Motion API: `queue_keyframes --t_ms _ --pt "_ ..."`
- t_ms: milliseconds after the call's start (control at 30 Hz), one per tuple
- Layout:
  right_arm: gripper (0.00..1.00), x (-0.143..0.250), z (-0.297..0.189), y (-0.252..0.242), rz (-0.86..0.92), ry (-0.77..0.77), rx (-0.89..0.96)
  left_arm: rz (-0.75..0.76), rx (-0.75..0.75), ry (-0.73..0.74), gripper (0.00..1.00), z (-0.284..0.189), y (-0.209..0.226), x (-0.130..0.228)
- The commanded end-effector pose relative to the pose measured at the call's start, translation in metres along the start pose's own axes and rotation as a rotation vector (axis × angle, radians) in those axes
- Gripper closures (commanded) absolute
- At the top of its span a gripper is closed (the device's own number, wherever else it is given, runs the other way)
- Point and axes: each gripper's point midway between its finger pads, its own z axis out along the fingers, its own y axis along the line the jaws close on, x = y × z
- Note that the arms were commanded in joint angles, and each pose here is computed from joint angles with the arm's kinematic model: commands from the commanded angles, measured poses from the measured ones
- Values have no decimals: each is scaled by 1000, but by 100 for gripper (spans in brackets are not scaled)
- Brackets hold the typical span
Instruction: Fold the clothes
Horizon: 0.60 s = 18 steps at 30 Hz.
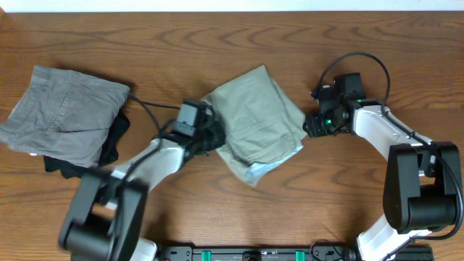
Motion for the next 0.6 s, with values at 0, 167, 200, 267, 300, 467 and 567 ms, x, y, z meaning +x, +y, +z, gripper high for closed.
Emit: queue_keyframes --t_ms 0,167,200,267,300,467,567 --pt "47 10 1 -4 27 37 0 128 -30 -149 94 -50 -3 -44" --pt "48 21 0 -3 43 83 -4 178 -139 -303 94 -130 5 -96" --pt "49 23 0 -3 45 88 -5 187 -159 -329 94 -145 6 -105" --pt "49 25 0 -3 49 97 -6 209 -207 -382 94 -176 10 -125" --pt "49 26 0 -2 50 101 -6 214 -235 -407 94 -189 14 -134" --pt "49 30 -1 -2 54 117 -7 213 -386 -567 94 -255 38 -180" --pt "49 32 -1 -2 56 126 -8 145 -476 -660 94 -290 64 -198"
